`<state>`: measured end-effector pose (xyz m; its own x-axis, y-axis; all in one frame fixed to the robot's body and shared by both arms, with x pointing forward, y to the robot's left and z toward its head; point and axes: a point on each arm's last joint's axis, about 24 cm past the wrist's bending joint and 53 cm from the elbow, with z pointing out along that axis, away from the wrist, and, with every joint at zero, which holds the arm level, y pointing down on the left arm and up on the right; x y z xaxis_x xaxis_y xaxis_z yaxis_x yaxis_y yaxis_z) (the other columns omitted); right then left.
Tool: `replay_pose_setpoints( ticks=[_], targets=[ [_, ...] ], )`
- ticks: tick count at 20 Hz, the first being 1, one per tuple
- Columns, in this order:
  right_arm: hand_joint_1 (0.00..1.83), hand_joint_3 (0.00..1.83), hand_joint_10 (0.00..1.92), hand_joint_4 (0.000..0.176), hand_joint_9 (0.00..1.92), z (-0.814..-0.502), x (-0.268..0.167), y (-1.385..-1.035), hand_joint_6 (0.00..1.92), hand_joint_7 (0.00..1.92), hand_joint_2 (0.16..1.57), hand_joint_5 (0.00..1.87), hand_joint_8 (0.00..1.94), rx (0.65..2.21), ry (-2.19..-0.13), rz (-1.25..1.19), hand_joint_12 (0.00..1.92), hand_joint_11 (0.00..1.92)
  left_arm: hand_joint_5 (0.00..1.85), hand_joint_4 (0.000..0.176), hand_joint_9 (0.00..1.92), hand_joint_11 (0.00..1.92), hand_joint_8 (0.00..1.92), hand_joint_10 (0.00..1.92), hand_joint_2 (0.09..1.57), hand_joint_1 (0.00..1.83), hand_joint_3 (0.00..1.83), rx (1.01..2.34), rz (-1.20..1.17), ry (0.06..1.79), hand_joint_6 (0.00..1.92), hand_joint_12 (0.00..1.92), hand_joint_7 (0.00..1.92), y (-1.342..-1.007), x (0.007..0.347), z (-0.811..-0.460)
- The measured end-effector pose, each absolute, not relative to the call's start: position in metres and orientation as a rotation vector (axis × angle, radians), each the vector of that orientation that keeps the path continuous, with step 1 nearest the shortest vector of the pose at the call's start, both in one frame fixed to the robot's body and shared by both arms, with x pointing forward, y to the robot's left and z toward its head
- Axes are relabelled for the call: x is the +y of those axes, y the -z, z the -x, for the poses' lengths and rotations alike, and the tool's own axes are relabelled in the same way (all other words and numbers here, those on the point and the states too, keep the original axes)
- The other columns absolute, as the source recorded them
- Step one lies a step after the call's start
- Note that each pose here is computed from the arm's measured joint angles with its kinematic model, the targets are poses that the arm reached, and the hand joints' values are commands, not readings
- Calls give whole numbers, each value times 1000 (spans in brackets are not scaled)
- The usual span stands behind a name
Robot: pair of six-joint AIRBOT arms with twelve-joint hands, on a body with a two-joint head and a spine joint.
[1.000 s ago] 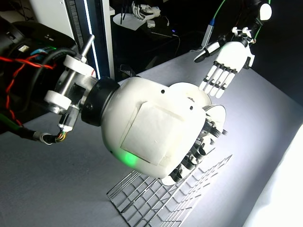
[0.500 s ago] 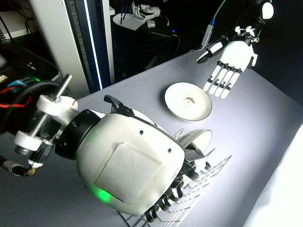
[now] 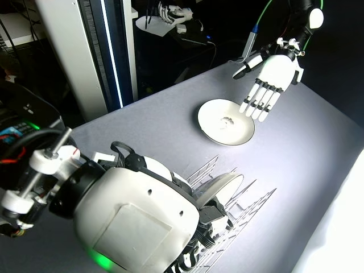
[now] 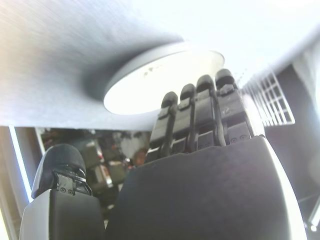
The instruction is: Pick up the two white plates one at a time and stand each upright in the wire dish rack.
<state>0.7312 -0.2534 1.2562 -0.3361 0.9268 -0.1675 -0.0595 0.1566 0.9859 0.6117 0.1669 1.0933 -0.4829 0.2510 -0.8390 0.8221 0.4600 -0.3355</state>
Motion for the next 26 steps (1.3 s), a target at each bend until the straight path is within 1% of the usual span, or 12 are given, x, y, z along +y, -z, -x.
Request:
replay_pose_setpoints(
  ticks=[6,8,10,11,12,13,14,18,20,21,24,26],
  targets=[
    [1499,0,766,0,1062,-728,-255,-1226,851,1133,1050,1018,620,1584,-1270,-863,1386,933,0,0,0,0,0,0,1064,0,1,1996,-893,978,0,0,0,-1085,168,-611],
    [1495,0,912,0,975,-728,-256,-1226,1013,1017,1086,899,851,1577,-1272,-857,1428,903,0,0,0,0,0,0,1063,0,0,1998,-897,973,0,0,0,-1084,168,-611],
    [1489,2,1075,0,896,-728,-255,-1226,1120,947,1118,840,890,1576,-1274,-854,1532,828,0,0,0,0,0,0,1062,0,0,2000,-887,975,0,0,0,-1084,169,-612],
    [1392,0,1234,0,867,-728,-255,-1226,1197,940,1140,825,945,1577,-1274,-853,1191,690,0,0,0,0,0,0,1062,0,0,2003,-891,973,0,0,0,-1083,168,-611],
    [1374,0,587,0,776,-728,-255,-1226,514,828,1094,754,431,1578,-1273,-853,1019,594,0,0,0,0,0,0,1055,0,0,2007,-890,976,0,0,0,-1082,168,-610],
    [1361,0,268,0,780,-728,-254,-1228,190,834,1084,752,143,1575,-1273,-843,942,531,0,0,0,0,0,0,1055,0,0,2009,-898,976,0,0,0,-1080,168,-608],
    [1344,0,129,0,772,-728,-255,-1231,65,793,1069,727,39,1564,-1279,-841,966,472,0,0,0,0,0,0,1055,0,0,2010,-899,974,0,0,0,-1080,168,-608],
    [1175,0,0,0,327,-730,-253,-1239,0,340,1044,380,0,1544,-1297,-837,1005,20,0,0,0,0,0,0,1068,0,3,2012,-893,977,0,0,0,-1079,168,-608],
    [908,1,0,0,23,-727,-243,-1245,7,25,1052,62,0,1548,-1314,-808,369,0,0,0,0,0,0,0,1067,0,2,2023,-895,974,0,0,0,-1076,170,-606],
    [851,0,0,0,4,-725,-235,-1253,1,4,940,12,0,1536,-1340,-793,73,0,0,0,0,0,0,0,1067,0,2,2027,-894,975,0,0,0,-1075,171,-606],
    [803,0,0,0,0,-711,-203,-1275,0,0,893,2,0,1525,-1411,-701,14,0,0,0,0,0,0,0,1067,0,2,2028,-894,974,0,0,0,-1074,171,-606],
    [782,0,0,0,0,-704,-188,-1278,0,0,756,0,0,1545,-1420,-647,0,0,0,0,0,0,0,0,1070,0,4,2032,-892,975,0,0,0,-1073,172,-605]
  ],
)
